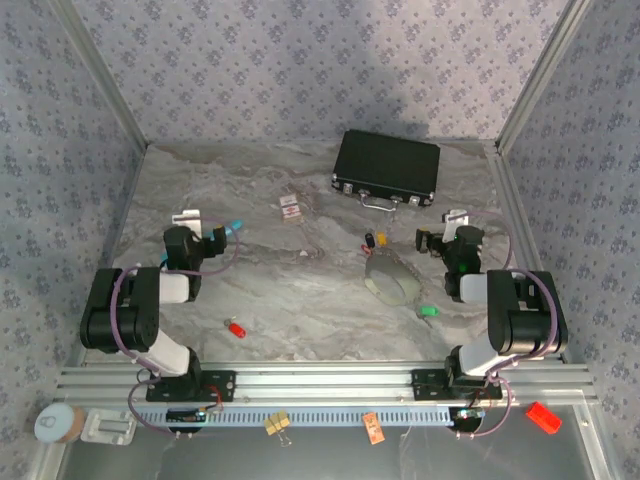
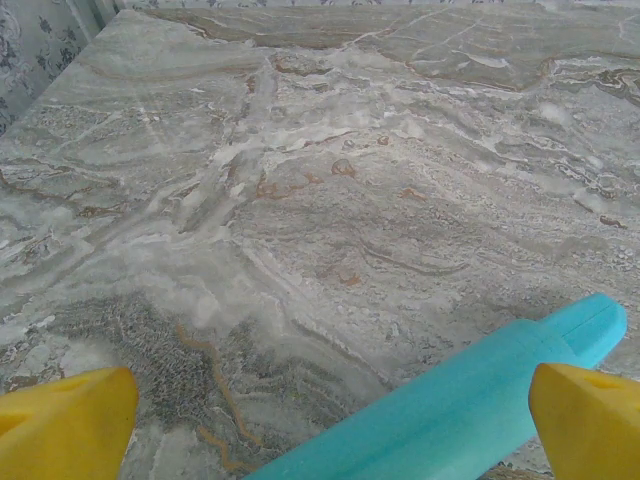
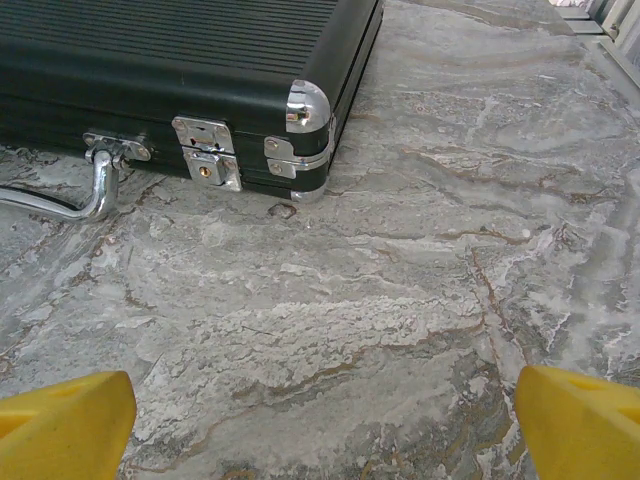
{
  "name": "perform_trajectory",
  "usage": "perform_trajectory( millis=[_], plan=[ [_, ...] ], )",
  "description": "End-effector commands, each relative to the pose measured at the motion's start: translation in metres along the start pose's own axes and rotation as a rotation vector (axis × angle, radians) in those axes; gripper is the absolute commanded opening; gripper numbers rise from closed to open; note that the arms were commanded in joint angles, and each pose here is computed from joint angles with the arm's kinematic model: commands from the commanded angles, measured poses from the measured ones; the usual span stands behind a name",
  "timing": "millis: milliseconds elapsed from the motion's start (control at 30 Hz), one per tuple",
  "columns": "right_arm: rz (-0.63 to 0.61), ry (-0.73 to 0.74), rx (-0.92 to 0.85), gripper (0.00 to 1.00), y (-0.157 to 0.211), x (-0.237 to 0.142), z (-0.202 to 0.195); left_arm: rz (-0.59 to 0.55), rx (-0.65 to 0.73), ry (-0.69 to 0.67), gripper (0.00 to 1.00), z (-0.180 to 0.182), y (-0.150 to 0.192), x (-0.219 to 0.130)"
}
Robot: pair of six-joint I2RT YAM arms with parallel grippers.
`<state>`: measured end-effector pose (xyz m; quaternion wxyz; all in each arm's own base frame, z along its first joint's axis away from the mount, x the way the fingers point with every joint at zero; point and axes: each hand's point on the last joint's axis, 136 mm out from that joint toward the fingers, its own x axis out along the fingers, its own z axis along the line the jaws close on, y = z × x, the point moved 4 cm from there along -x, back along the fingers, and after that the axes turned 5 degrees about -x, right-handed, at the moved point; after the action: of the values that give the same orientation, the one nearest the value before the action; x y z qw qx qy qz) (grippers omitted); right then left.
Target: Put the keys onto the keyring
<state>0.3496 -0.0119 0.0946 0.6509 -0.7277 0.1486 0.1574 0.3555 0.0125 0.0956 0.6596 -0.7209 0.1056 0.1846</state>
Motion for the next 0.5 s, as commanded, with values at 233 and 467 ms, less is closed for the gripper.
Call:
perform_trajectory(
  millis=[233, 467],
  plan=[
    [-0.013, 0.014, 0.009, 0.99, -0.0059, 0.0031, -0.0022, -0.023, -0.011, 0.015, 1.0, -0.0016, -0.0095, 0.0021],
    [-0.012, 0.015, 0.008, 0.99, -0.0056, 0.0033, -0.0024, -0.024, -0.01, 0.015, 1.0, -0.0016, -0.0098, 0.0019]
  ],
)
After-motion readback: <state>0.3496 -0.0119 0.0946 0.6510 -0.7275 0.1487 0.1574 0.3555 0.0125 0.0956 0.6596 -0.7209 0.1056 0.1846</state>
